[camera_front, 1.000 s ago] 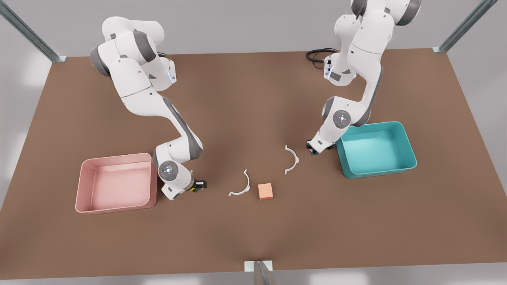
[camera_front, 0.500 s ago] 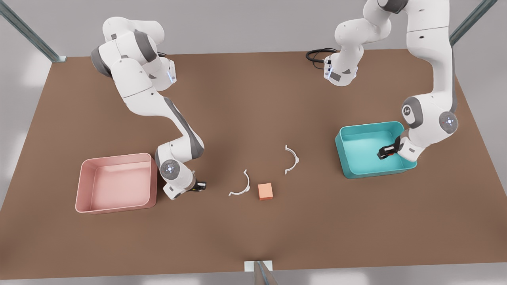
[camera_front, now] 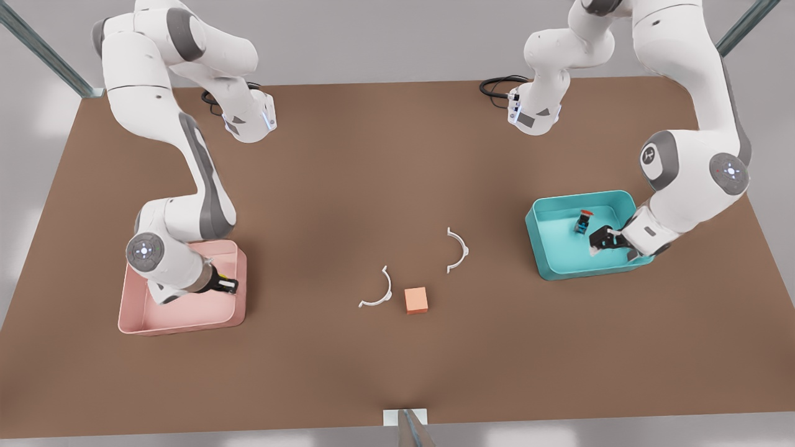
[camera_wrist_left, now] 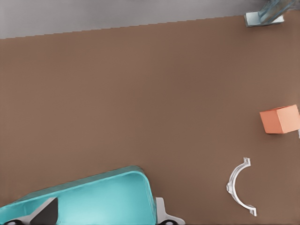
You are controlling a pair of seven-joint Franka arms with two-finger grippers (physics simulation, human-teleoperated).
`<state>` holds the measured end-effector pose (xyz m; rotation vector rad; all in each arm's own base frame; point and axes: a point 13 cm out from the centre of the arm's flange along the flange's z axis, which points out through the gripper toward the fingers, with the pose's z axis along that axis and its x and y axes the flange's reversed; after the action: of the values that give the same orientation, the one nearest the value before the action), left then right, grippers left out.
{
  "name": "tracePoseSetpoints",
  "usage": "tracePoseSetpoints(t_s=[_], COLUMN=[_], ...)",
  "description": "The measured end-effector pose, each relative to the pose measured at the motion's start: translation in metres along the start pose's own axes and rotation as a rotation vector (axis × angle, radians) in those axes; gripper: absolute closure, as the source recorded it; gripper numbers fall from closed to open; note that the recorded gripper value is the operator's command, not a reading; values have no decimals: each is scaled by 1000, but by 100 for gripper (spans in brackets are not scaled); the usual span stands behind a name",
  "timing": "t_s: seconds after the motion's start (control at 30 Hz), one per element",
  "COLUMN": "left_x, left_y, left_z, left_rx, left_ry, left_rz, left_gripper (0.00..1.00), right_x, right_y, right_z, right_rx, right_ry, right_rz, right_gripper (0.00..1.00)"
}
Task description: Place the red button in the blue storage box with the left arm, and place the yellow button in the pink storage box with the right arm
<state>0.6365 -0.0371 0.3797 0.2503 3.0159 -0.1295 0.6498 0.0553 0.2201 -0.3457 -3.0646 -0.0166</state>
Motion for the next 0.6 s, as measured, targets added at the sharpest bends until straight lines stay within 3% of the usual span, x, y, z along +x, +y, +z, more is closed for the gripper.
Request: tracePoseSetpoints(t_s=[0.17, 0.2, 0.23, 0.27, 0.33, 0.43, 0.53, 0.6], left_x=[9, 12, 14, 16, 20, 23, 24, 25], left_y=[-3, -1, 2, 3, 4, 3, -3, -5], left_z=[-46, -46, -45, -44, -43, -41, -40, -40], left_rx=[-61, -65, -68, -71, -74, -76, -76, -76], left_ry=[10, 21, 32, 41, 55, 68, 77, 80], left_rz=[2, -6, -15, -23, -34, -46, -50, -54], left_gripper=[0, 0, 0, 0, 0, 0, 0, 0], right_x=[31, 37, 42, 45, 47, 9, -55, -51], right_y=[-86, -98, -107, -114, -120, -119, -95, -74], right_z=[42, 52, 60, 67, 74, 42, -78, -168], right_rx=[25, 26, 26, 27, 27, 11, -15, -26], right_ry=[139, 162, 183, 201, 217, 137, -88, -193], right_rz=[26, 27, 23, 18, 0, -33, -89, -136], right_gripper=[50, 39, 15, 0, 0, 0, 0, 0])
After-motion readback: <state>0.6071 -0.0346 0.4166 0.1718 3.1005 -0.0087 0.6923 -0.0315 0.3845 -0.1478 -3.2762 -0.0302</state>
